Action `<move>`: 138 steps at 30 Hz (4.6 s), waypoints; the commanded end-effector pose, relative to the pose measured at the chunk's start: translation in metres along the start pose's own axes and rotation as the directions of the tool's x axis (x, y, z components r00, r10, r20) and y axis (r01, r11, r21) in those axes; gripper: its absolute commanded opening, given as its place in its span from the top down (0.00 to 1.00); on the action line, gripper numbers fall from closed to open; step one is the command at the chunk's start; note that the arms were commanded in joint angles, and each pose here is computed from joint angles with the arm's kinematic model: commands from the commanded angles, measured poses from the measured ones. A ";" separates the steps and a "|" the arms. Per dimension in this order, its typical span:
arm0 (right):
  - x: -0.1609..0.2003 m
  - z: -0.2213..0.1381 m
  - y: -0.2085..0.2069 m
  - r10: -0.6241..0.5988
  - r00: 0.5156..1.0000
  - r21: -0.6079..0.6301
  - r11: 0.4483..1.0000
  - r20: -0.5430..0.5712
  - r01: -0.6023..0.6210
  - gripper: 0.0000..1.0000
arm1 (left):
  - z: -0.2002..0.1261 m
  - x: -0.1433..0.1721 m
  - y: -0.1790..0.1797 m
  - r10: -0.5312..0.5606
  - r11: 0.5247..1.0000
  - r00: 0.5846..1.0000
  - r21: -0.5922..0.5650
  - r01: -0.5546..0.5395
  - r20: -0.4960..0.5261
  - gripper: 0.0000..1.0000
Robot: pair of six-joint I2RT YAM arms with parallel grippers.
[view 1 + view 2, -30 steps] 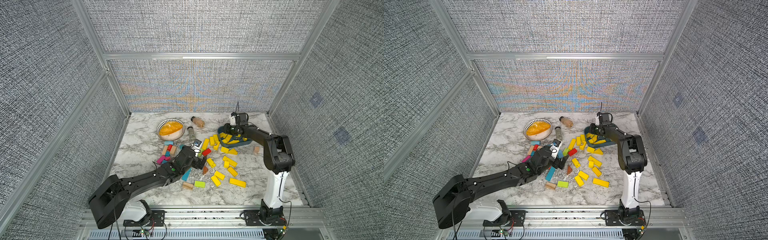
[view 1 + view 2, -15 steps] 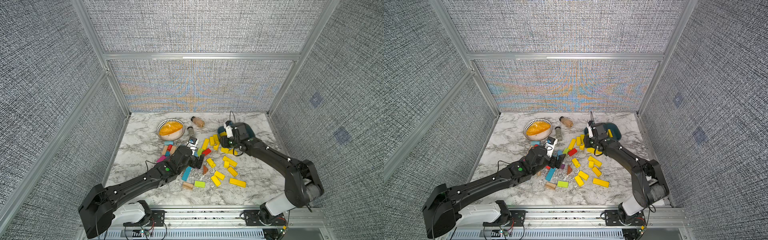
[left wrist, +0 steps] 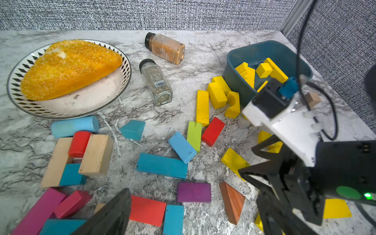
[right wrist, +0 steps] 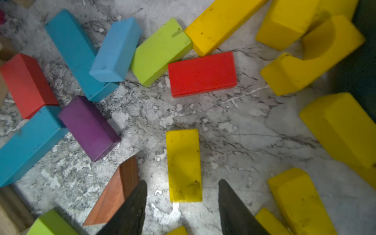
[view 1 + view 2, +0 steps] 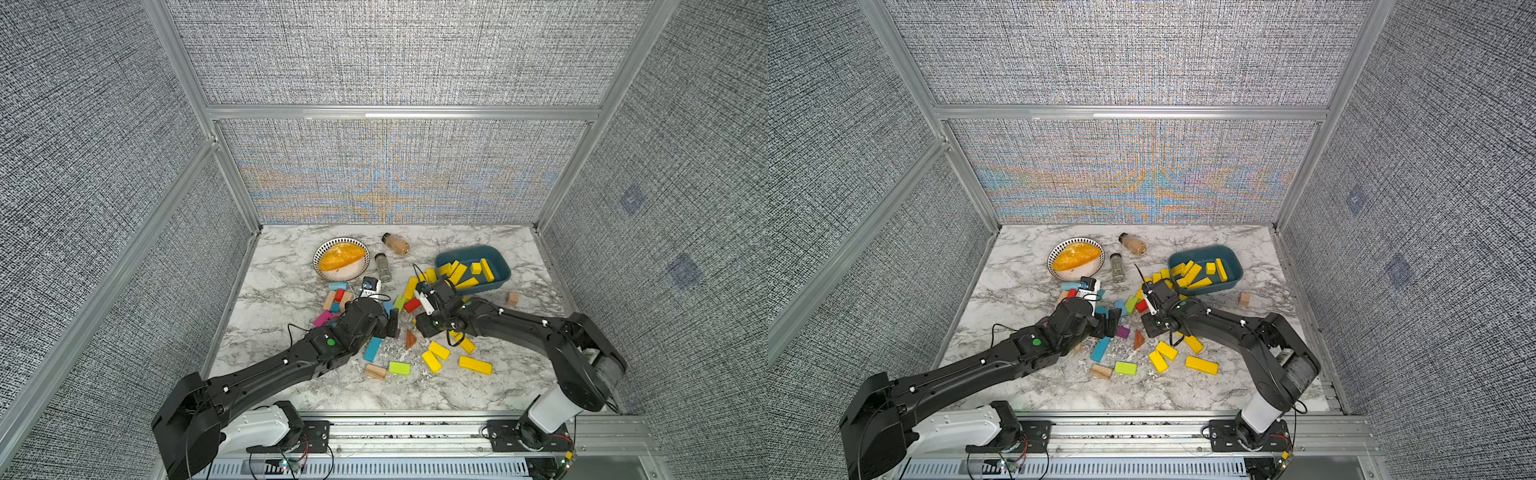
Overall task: Pick out the yellow building blocks
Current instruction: Pick up the building block from the center of the board, then place the building block in the storage box, then pick up the building block from the center of the board.
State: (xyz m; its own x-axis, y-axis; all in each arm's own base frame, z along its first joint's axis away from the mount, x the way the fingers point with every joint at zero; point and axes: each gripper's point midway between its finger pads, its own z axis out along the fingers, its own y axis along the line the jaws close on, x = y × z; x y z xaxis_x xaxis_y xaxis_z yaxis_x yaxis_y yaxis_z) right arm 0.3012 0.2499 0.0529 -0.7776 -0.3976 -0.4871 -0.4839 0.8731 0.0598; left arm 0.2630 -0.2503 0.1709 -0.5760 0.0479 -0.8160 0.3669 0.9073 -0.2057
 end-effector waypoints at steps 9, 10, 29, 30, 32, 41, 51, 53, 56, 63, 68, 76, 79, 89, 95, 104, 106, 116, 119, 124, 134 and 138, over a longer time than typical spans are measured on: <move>0.010 0.023 -0.006 -0.032 0.998 0.129 0.991 -0.062 0.040 0.42 | -0.012 0.005 0.004 -0.038 0.999 0.999 0.010 0.039 -0.016 0.03; 0.011 0.024 -0.005 -0.031 0.998 0.126 0.991 -0.064 0.038 0.43 | -0.012 0.005 0.005 -0.042 0.999 0.999 0.006 0.043 -0.011 0.03; -0.025 -0.011 -0.011 0.031 0.997 0.110 0.993 0.066 -0.038 0.76 | -0.018 -0.011 0.007 -0.081 0.997 0.995 -0.005 0.081 0.051 0.03; -0.031 -0.018 -0.015 0.038 0.996 0.115 0.992 0.084 -0.048 0.76 | -0.018 -0.011 0.007 -0.081 0.997 0.995 -0.005 0.082 0.052 0.03; -0.045 -0.034 -0.026 0.057 0.990 0.124 0.990 0.127 -0.073 0.76 | -0.016 -0.011 0.007 -0.080 0.997 0.995 -0.005 0.081 0.054 0.03; -0.095 -0.064 -0.133 0.203 0.948 0.203 0.945 0.244 -0.255 0.77 | -0.004 -0.009 0.000 -0.034 0.999 0.999 -0.004 0.034 0.022 0.03; -0.111 -0.003 -0.214 0.406 0.885 0.140 0.886 0.229 -0.443 0.80 | 0.012 -0.007 -0.006 0.042 0.999 0.999 -0.015 -0.042 -0.017 0.03; -0.108 0.012 -0.217 0.414 0.886 0.147 0.882 0.209 -0.447 0.80 | 0.016 -0.006 -0.007 0.060 0.998 0.998 -0.016 -0.061 -0.030 0.03; -0.106 0.027 -0.223 0.426 0.883 0.151 0.877 0.198 -0.457 0.79 | 0.021 -0.006 -0.010 0.077 0.997 0.996 -0.010 -0.077 -0.044 0.03; -0.100 0.037 -0.229 0.443 0.877 0.149 0.869 0.188 -0.471 0.73 | 0.033 -0.001 -0.014 0.095 0.995 0.993 -0.008 -0.096 -0.068 0.03; -0.103 0.034 -0.229 0.445 0.873 0.135 0.870 0.200 -0.474 0.57 | 0.045 0.001 -0.015 0.096 0.995 0.991 -0.025 -0.099 -0.091 0.03; -0.136 -0.025 -0.228 0.419 0.853 0.086 0.881 0.311 -0.464 0.48 | 0.063 -0.001 -0.009 0.050 0.996 0.983 -0.068 -0.063 -0.176 0.03; -0.144 -0.064 -0.224 0.405 0.832 0.070 0.884 0.379 -0.462 0.48 | 0.072 -0.005 -0.012 0.072 0.994 0.972 -0.069 -0.090 -0.224 0.04; -0.086 -0.108 -0.184 0.433 0.793 -0.033 0.885 0.430 -0.465 0.48 | 0.108 0.001 -0.011 0.150 0.977 0.862 -0.062 -0.205 -0.484 0.11; -0.057 -0.123 -0.176 0.417 0.796 -0.009 0.888 0.439 -0.460 0.48 | 0.143 0.006 -0.010 0.170 0.976 0.808 -0.019 -0.219 -0.563 0.13; -0.020 -0.118 -0.169 0.432 0.805 0.003 0.881 0.407 -0.474 0.48 | 0.185 0.016 -0.025 0.158 0.985 0.772 0.040 -0.169 -0.616 0.19; -0.015 -0.116 -0.167 0.437 0.806 0.000 0.879 0.399 -0.476 0.48 | 0.191 0.020 -0.026 0.157 0.985 0.761 0.045 -0.166 -0.630 0.21; -0.009 -0.118 -0.163 0.443 0.804 -0.015 0.879 0.397 -0.477 0.48 | 0.213 0.034 -0.022 0.149 0.983 0.741 0.021 -0.180 -0.655 0.32; -0.009 -0.117 -0.162 0.448 0.802 -0.023 0.878 0.395 -0.479 0.48 | 0.218 0.035 -0.022 0.150 0.983 0.740 0.016 -0.185 -0.655 0.36; -0.007 -0.117 -0.162 0.448 0.800 -0.024 0.877 0.398 -0.479 0.48 | 0.226 0.036 -0.020 0.147 0.982 0.740 0.004 -0.191 -0.656 0.42; -0.006 -0.117 -0.161 0.446 0.804 -0.028 0.880 0.393 -0.474 0.48 | 0.233 0.034 -0.016 0.138 0.979 0.753 -0.028 -0.203 -0.644 0.59; -0.008 -0.119 -0.159 0.449 0.805 -0.046 0.882 0.388 -0.469 0.48 | 0.231 0.027 -0.015 0.144 0.976 0.767 -0.037 -0.213 -0.626 0.67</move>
State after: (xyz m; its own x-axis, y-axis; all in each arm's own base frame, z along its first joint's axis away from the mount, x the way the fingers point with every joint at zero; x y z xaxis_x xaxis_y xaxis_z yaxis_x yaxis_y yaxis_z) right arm 0.3356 0.0778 0.1456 -0.6928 0.1863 -0.6967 -0.0598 0.9479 0.3129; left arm 0.4072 -0.3617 0.0191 -0.8523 0.4311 -0.2963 0.4585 0.8883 -0.0267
